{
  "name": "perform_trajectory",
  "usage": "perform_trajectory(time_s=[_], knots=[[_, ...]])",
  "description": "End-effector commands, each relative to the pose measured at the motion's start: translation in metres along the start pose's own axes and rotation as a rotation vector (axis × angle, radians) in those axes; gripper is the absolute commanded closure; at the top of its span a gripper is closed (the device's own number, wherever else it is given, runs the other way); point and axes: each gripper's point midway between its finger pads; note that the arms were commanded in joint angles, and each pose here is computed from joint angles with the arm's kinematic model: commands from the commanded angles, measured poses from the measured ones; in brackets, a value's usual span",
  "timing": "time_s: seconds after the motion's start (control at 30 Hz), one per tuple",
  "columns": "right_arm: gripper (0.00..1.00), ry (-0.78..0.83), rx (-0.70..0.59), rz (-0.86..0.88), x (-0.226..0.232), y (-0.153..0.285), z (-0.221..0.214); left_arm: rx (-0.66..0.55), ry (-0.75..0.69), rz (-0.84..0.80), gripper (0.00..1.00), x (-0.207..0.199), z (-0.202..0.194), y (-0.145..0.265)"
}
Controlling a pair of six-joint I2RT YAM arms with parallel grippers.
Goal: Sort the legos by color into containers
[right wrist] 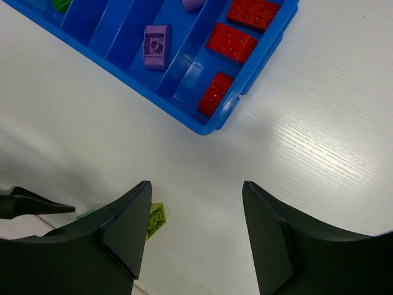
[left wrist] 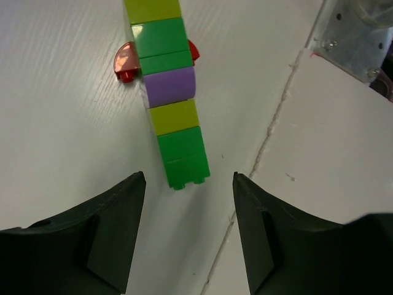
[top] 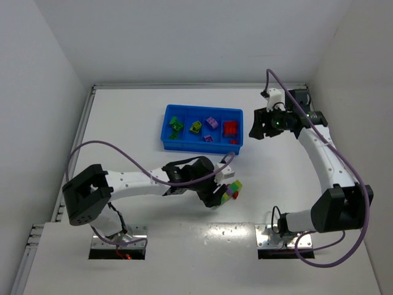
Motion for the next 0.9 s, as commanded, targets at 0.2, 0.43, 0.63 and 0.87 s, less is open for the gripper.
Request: perform_trajectory(time_s=[0.2,0.43,0.63,0.87], knots=[[0.38,0.049,-0.027,-0.039,-0.009,0.007,0.005,0.018,0.042,0.032,0.40,-0.009,-0.002,-0.023],[0.38,0.045,-0.032,-0.044,-0.013,0.010,0.002,0.035,0.047,0.016,0.42,-0.015,-0.001,-0.035],[0.38,0.037,-0.029,-0.049,-0.018,0.011,-0.002,0.068,0.054,0.031,0.46,-0.013,-0.010,-0.047],[0.38,0.028,-0.025,-0.051,-0.023,0.012,-0.007,0.059,0.054,0.084,0.68,-0.003,-0.010,-0.050]])
Point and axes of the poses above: each gripper's point midway between its finger pads, its own y axis back along the fingers, its own x axis along the line the jaws close on, z = x × y, and after that the axes turned 7 degrees about y, right-handed
